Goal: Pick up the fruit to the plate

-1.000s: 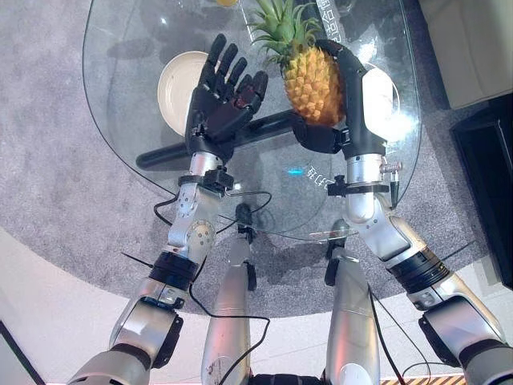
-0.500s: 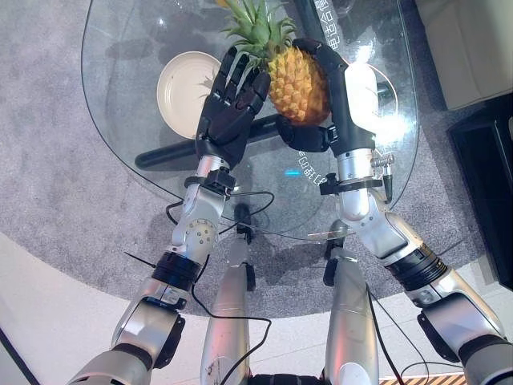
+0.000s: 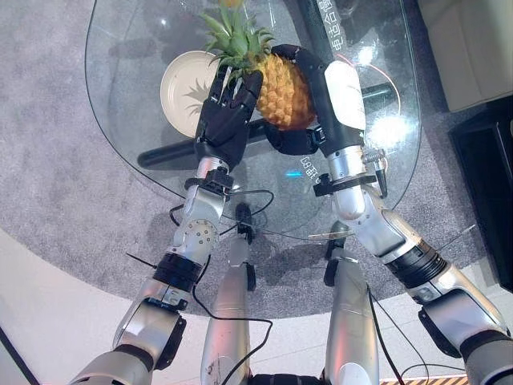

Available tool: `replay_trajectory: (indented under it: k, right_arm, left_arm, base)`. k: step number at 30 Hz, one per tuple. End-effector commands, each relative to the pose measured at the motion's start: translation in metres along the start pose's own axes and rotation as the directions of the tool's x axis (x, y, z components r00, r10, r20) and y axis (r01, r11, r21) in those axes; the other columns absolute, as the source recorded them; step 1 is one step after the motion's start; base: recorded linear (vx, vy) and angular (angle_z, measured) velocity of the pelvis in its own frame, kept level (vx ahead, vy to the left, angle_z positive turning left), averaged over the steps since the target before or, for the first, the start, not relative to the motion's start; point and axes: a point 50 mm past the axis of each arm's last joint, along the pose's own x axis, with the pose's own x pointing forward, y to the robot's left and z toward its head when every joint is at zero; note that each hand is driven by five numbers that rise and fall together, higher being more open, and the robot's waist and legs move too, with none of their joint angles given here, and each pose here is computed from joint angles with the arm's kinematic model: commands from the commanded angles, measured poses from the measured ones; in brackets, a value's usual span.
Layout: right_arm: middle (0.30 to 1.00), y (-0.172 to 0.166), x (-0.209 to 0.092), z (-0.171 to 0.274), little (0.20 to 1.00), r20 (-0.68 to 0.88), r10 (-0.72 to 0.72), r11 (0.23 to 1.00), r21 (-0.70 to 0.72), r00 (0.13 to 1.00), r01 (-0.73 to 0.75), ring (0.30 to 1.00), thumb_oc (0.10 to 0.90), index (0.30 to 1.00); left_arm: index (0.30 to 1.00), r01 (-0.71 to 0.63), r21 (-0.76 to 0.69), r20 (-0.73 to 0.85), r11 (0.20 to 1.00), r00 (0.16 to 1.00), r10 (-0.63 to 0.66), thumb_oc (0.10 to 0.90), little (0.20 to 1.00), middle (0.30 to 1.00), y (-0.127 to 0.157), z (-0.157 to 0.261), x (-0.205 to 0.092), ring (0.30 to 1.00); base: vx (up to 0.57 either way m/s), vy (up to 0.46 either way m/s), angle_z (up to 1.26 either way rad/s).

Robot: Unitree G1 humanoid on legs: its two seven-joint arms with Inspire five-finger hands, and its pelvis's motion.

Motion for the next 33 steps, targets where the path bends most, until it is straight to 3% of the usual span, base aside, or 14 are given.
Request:
replay_trajectory:
  k: [1, 33]
  right_arm:
    - [0.3, -0.029, 0.029, 0.087, 0.2, 0.399, -0.121, 0.991, 0.101, 0.909, 0.088, 0.3, 0.1, 0.3]
    - [0.3, -0.021, 0.023, 0.097, 0.2, 0.532, 0.034, 0.999, 0.016, 0.846, -0.05, 0.3, 0.1, 0.3]
  left_arm:
    - [0.9, 0.294, -0.017, 0.18, 0.956, 0.941, -0.286, 0.8, 0.9, 0.9, -0.069, 0.03, 0.021, 0.9]
    - [0.9, 0.273, -0.036, 0.388, 0.961, 0.891, -0.238, 0.8, 0.9, 0.9, -0.071, 0.055, 0.013, 0.9]
  base:
    - [0.0, 0.0, 0.0]
    - [0.0, 0.0, 0.0]
